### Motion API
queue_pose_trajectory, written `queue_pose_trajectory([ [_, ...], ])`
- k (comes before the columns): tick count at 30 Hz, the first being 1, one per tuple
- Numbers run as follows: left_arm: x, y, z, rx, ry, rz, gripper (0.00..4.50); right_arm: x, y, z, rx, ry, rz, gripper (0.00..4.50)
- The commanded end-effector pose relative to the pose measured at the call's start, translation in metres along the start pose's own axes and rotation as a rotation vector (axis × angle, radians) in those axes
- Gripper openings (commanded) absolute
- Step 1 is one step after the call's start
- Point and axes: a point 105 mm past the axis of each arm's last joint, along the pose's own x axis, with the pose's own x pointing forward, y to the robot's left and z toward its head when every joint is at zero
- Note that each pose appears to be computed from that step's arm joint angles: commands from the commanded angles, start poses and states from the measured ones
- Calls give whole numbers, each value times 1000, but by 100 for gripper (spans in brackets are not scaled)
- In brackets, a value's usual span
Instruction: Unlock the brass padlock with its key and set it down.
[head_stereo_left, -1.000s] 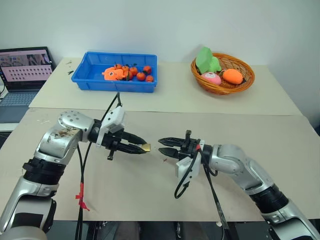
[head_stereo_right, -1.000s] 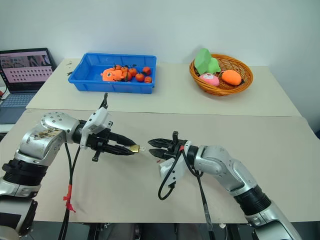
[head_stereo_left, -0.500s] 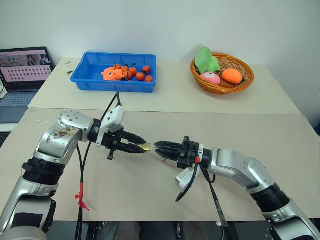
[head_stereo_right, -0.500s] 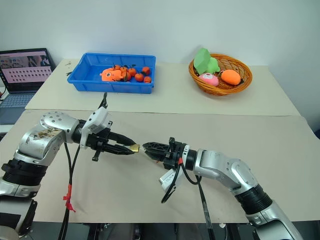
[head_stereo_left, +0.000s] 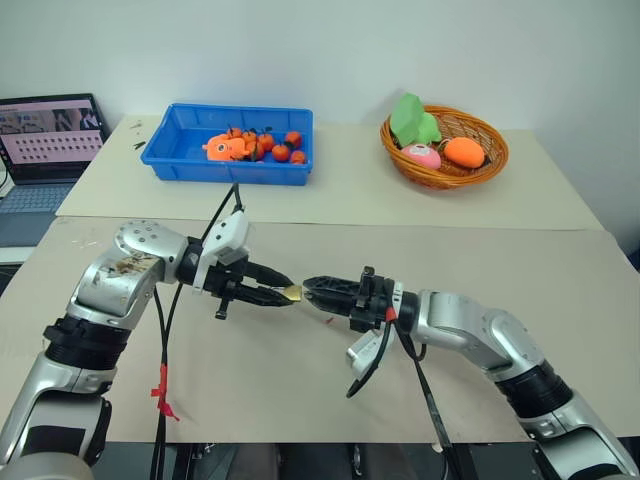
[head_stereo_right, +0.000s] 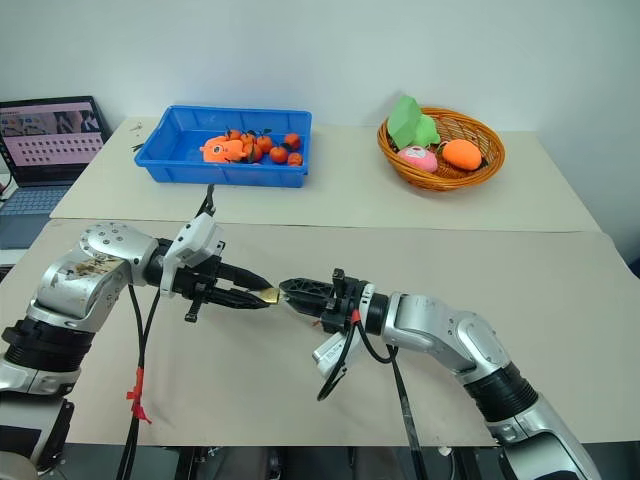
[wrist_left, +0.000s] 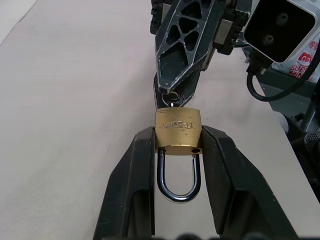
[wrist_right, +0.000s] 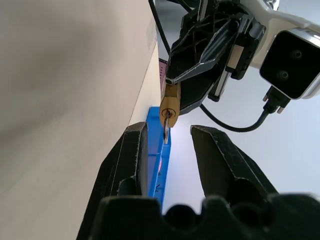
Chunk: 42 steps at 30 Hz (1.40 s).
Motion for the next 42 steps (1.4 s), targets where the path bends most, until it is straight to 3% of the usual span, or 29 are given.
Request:
queue_pose_trajectory([
  [1,-6,0,14,53,-24,13,82,2,-14,8,-27,-29,-42,180],
  [42,-1,-3,15,61,-22,-23,82,7,-10,10,-20,-41,-17,180],
])
